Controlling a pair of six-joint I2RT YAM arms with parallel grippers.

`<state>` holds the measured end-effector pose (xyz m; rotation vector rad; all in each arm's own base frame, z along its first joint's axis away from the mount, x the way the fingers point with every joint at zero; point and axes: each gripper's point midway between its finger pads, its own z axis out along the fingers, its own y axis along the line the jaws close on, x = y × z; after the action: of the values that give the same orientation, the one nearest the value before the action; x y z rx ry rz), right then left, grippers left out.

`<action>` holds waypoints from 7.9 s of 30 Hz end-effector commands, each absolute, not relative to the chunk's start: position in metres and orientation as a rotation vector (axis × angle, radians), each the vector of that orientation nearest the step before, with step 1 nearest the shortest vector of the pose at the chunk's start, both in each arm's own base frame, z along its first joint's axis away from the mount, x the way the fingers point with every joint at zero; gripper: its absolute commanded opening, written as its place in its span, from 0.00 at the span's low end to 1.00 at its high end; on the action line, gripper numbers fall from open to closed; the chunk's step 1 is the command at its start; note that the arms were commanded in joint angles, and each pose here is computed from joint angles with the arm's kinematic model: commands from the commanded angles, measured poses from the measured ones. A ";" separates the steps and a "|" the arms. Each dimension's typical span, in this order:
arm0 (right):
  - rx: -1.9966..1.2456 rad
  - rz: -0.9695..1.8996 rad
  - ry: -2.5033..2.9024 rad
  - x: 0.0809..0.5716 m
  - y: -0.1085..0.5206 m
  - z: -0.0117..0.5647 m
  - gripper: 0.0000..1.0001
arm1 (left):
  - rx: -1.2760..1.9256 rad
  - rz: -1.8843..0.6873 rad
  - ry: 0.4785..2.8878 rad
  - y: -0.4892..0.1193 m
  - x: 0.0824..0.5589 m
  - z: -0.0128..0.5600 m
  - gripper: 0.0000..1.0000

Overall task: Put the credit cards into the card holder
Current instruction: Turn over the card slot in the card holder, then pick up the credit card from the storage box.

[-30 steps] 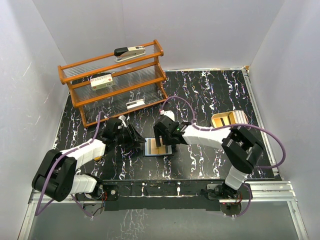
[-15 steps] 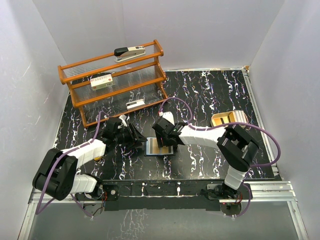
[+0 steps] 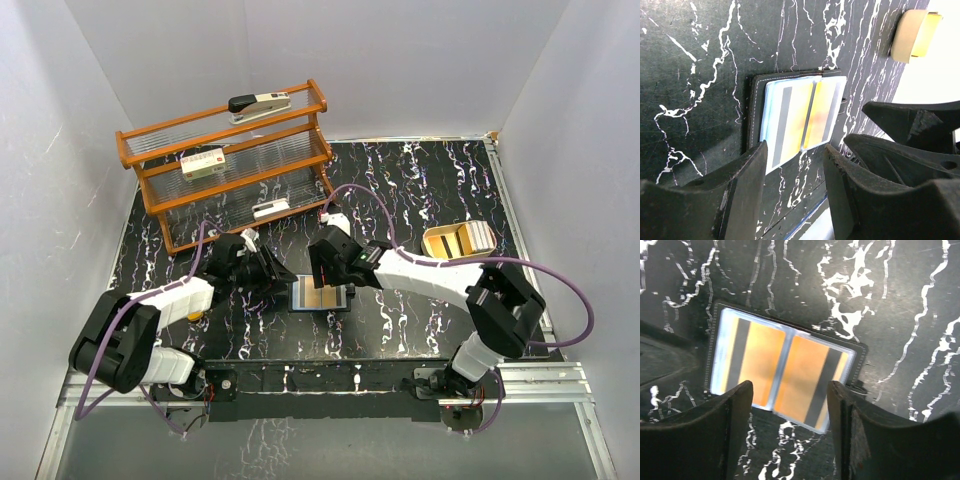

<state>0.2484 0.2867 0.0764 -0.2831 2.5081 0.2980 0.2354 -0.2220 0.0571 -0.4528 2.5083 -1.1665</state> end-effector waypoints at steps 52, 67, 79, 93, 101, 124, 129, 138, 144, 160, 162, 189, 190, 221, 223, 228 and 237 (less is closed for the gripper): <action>-0.348 0.350 2.598 0.238 0.300 0.006 0.00 | -0.354 -1.380 2.471 -0.244 0.242 0.053 0.48; -0.346 0.344 2.592 0.237 0.297 0.006 0.00 | -0.350 -1.340 2.472 -0.240 0.239 0.052 0.48; -0.346 0.353 2.593 0.237 0.299 0.006 0.00 | -0.356 -1.300 2.499 -0.236 0.236 0.042 0.49; -0.350 0.357 2.595 0.236 0.299 0.005 0.00 | -0.363 -1.309 2.500 -0.237 0.237 0.038 0.49; -0.340 0.361 2.592 0.237 0.299 0.004 0.00 | -0.349 -1.401 2.468 -0.247 0.236 0.049 0.42; -0.325 0.435 2.545 0.238 0.306 0.020 0.07 | -0.256 -1.250 2.521 -0.253 0.238 0.049 0.02; -0.323 0.464 2.514 0.239 0.307 0.040 0.16 | -0.232 -1.111 2.567 -0.242 0.240 0.050 0.00; -0.290 0.451 2.433 0.245 0.290 0.078 0.36 | -0.177 -0.878 2.672 -0.218 0.235 0.048 0.00; -0.277 0.418 2.445 0.252 0.279 0.070 0.47 | -0.116 -0.857 2.680 -0.217 0.236 0.060 0.12; -0.245 0.382 2.401 0.263 0.263 0.086 0.51 | -0.110 -1.271 2.572 -0.265 0.235 0.090 0.34; -0.228 0.369 2.388 0.268 0.256 0.091 0.51 | -0.106 -1.301 2.563 -0.271 0.235 0.091 0.35; 0.216 -0.121 2.284 0.389 0.054 0.150 0.58 | 0.072 -1.042 2.534 -0.250 0.232 0.115 0.90; 0.224 -0.165 2.284 0.392 0.043 0.151 0.58 | 0.085 -1.023 2.534 -0.247 0.231 0.119 0.98; 0.282 -0.818 2.469 0.376 -0.096 0.088 0.66 | 0.316 -0.821 2.466 -0.211 0.214 0.147 0.99; 0.270 -0.816 2.496 0.376 -0.097 0.075 0.66 | 0.314 -0.813 2.466 -0.210 0.214 0.147 0.99; 0.272 -0.838 2.512 0.373 -0.099 0.068 0.63 | 0.313 -0.804 2.467 -0.209 0.215 0.147 0.99; 0.298 -0.885 2.470 0.373 -0.105 0.082 0.52 | 0.306 -0.810 2.465 -0.209 0.218 0.147 0.99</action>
<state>0.3656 -0.0952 0.0608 0.2512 2.5574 -0.8374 0.2149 -0.2091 0.1328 0.2928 2.5054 -0.7996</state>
